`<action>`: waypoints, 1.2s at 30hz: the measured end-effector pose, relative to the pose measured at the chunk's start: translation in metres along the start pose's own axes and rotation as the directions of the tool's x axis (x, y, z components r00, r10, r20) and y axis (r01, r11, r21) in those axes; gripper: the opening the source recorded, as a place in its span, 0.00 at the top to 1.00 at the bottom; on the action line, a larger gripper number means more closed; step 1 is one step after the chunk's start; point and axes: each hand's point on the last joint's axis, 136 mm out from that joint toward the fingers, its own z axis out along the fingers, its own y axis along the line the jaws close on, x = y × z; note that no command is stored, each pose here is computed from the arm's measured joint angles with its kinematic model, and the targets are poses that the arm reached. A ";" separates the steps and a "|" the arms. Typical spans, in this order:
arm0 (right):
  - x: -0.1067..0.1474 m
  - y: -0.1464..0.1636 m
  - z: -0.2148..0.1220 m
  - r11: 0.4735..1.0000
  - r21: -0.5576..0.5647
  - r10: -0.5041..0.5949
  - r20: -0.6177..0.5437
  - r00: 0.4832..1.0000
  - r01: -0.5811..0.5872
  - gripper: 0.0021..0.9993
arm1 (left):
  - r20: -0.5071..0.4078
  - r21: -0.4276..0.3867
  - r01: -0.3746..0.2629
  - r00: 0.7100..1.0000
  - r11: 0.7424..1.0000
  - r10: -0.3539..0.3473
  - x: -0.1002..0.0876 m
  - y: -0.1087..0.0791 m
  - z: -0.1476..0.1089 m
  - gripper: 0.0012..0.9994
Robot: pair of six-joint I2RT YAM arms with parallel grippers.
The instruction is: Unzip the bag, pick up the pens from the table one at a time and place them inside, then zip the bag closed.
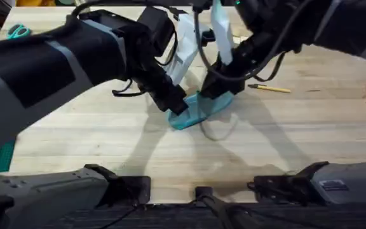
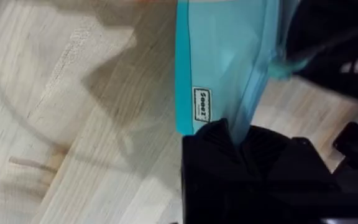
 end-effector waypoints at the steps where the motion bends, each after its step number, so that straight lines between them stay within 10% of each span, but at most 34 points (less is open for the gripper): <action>1: -0.002 0.002 0.002 1.000 -0.005 -0.004 0.002 1.000 0.004 0.97 | 0.000 0.000 0.002 1.000 1.000 -0.002 0.000 0.000 0.000 0.96; 28: -0.027 0.010 0.017 0.998 -0.046 0.040 0.070 0.997 -0.037 0.97 | -0.002 -0.003 0.070 0.998 0.998 -0.070 0.006 0.007 0.000 0.96; 36: -0.032 0.007 -0.001 0.999 -0.013 0.035 0.113 0.993 -0.034 0.02 | -0.002 -0.001 0.028 1.000 1.000 -0.028 0.003 0.002 0.002 0.96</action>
